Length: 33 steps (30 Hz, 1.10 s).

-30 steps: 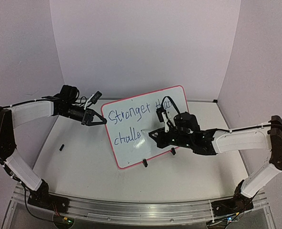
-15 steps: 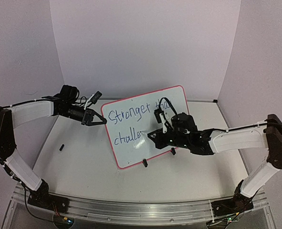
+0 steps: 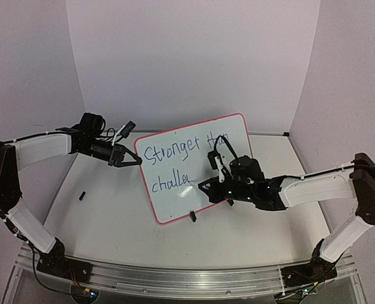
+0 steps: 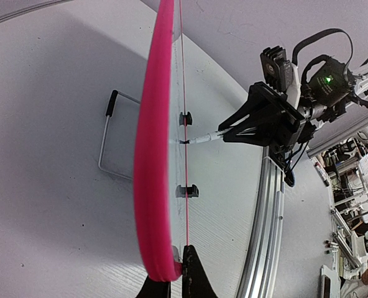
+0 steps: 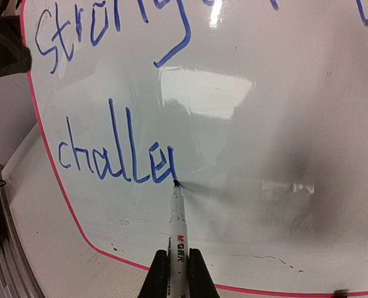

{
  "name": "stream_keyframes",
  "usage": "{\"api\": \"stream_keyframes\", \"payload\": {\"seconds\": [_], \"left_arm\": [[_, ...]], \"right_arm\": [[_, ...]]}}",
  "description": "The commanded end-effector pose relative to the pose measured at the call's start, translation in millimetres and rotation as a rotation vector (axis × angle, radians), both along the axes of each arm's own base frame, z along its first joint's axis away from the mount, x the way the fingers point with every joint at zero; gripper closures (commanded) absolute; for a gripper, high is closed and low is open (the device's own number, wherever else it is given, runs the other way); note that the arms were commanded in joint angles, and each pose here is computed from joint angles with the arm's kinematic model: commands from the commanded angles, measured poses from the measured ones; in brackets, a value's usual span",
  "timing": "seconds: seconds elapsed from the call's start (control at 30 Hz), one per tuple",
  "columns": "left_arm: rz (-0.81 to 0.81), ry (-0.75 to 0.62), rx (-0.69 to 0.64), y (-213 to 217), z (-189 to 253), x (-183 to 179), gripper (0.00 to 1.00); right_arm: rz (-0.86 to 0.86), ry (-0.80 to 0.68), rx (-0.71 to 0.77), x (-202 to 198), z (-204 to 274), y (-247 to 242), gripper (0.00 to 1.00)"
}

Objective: Write a sentence on the whiteboard
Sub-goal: Write on the whiteboard with the whiteboard.

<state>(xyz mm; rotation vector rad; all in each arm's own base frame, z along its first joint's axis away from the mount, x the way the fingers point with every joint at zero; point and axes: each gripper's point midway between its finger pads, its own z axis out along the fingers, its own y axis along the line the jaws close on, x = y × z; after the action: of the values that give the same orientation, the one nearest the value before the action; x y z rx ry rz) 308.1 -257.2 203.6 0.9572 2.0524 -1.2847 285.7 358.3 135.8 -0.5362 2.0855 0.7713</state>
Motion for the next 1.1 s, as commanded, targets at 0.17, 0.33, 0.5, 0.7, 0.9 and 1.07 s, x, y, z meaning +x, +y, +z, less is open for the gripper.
{"api": "stream_keyframes", "payload": {"seconds": [0.17,0.33,0.5,0.7,0.9,1.07], "left_arm": [[-0.039,-0.078,0.025,-10,-1,2,1.0],[-0.039,-0.079,0.025,-11,-1,2,1.0],[-0.038,-0.08,0.025,-10,0,2,1.0],[-0.037,-0.081,0.026,-10,0,2,1.0],[-0.038,-0.077,0.027,-10,-1,2,1.0],[-0.038,-0.078,0.027,-10,-1,2,1.0]], "right_arm": [[0.008,-0.061,0.099,2,44,4,1.0],[0.01,-0.079,0.096,6,48,9,1.0],[0.01,-0.075,0.082,10,42,12,1.0],[0.009,-0.066,0.066,12,35,15,1.0],[-0.007,-0.067,0.057,14,32,13,1.0],[-0.048,-0.093,0.05,20,38,6,1.0]]}}
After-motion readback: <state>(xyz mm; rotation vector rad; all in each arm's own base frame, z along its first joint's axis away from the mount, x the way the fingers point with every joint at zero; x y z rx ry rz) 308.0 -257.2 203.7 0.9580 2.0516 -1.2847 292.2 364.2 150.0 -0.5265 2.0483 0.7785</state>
